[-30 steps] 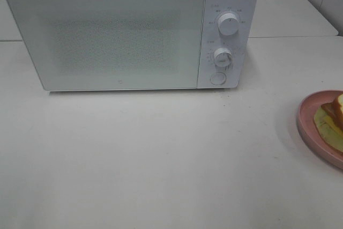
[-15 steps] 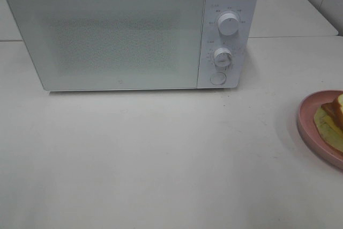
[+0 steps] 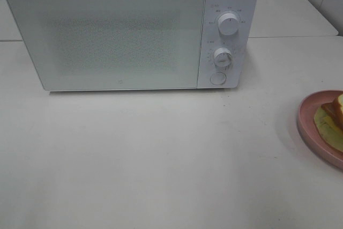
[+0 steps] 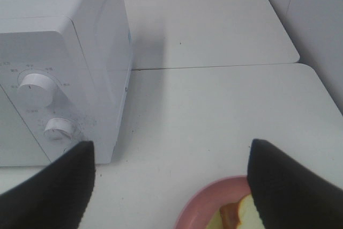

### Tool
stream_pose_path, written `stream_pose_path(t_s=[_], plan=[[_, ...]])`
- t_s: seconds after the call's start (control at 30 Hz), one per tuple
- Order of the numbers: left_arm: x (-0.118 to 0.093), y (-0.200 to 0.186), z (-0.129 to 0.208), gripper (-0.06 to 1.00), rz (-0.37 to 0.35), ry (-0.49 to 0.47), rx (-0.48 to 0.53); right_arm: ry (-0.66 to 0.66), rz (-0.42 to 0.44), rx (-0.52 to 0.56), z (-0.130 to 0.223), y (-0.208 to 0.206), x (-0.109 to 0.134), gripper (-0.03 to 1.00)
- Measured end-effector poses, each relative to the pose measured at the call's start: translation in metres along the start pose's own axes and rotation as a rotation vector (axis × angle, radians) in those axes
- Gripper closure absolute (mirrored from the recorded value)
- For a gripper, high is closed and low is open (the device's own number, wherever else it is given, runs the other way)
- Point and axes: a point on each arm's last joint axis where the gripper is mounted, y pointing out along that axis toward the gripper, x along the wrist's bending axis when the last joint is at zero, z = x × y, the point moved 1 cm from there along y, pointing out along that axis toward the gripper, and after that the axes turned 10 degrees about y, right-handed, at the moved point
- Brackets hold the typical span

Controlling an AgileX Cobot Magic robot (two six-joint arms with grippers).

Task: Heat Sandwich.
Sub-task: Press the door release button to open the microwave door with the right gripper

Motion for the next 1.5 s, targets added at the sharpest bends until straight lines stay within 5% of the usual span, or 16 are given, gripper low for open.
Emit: stream_pose_path(t_s=[0.33,0.83,1.5], plan=[[0.0,0.0,0.0,0.0,0.0,0.0,0.0,-0.001,-0.034,-0.08,-0.002,0.035,0.002,0.21],[0.0,0.0,0.0,0.0,0.0,0.0,0.0,0.052,-0.023,-0.208,0.044,0.045,-0.01,0.21],[0.0,0.0,0.0,0.0,0.0,0.0,0.0,-0.077,-0.132,-0.184,0.097,0.061,0.057,0.21]])
